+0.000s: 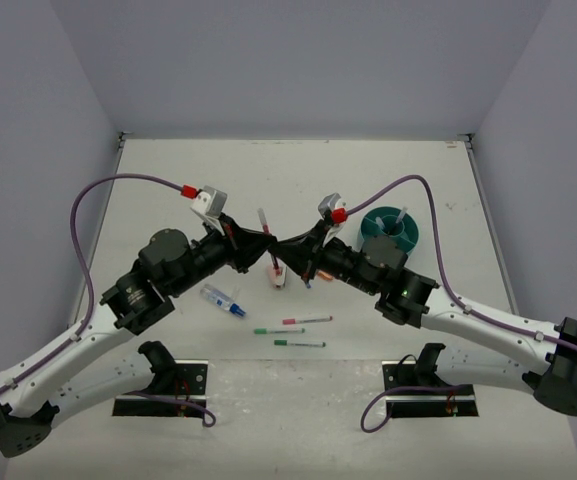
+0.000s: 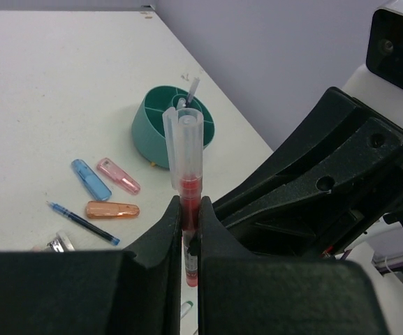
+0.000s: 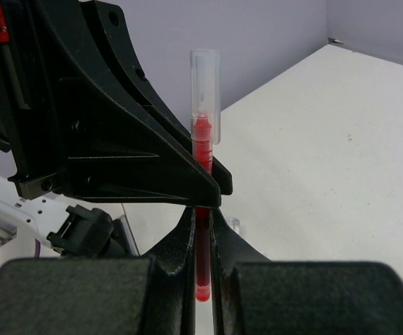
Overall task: Sort the stationery into containers
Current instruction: Close the pen cap on the pen.
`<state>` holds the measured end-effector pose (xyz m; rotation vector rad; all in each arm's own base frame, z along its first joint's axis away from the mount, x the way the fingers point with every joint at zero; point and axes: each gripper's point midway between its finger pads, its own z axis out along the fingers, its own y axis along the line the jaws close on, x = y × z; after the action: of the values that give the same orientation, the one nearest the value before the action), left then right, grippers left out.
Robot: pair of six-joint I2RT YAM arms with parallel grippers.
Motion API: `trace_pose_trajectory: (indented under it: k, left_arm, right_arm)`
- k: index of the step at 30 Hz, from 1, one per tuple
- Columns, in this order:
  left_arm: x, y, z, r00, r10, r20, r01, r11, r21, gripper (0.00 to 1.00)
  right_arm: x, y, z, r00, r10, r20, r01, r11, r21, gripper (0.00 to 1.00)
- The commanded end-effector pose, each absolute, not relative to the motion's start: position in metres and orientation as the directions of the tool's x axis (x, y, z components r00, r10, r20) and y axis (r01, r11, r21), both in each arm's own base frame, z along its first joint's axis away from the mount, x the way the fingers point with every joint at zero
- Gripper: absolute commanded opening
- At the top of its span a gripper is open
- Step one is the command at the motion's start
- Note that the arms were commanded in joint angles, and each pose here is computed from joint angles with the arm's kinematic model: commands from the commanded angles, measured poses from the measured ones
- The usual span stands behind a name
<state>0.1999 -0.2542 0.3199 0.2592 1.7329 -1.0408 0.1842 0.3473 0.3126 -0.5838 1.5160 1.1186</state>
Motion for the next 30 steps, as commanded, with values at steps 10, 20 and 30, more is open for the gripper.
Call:
trace_pose_trajectory:
  k: [10, 20, 30]
  left_arm:
    - [0.152, -0.261, 0.381, -0.173, -0.267, -0.948, 0.89, 0.369, -0.267, 0.0]
    - [0.141, -0.266, 0.386, -0.155, -0.248, -0.956, 0.923, 0.309, -0.229, 0.21]
    - [0.154, -0.249, 0.403, -0.103, -0.206, -0.973, 0.885, 0.427, -0.185, 1.0]
  right_arm:
    - [0.15, 0.361, 0.341, -0.221, 0.21, -0.952, -0.938, 0.221, 0.267, 0.25]
    - [0.141, 0.354, 0.357, -0.186, 0.229, -0.955, -0.954, 0.189, 0.231, 0.0]
    - [0.138, 0.343, 0.35, -0.163, 0.232, -0.959, -0.956, 0.205, 0.212, 0.0]
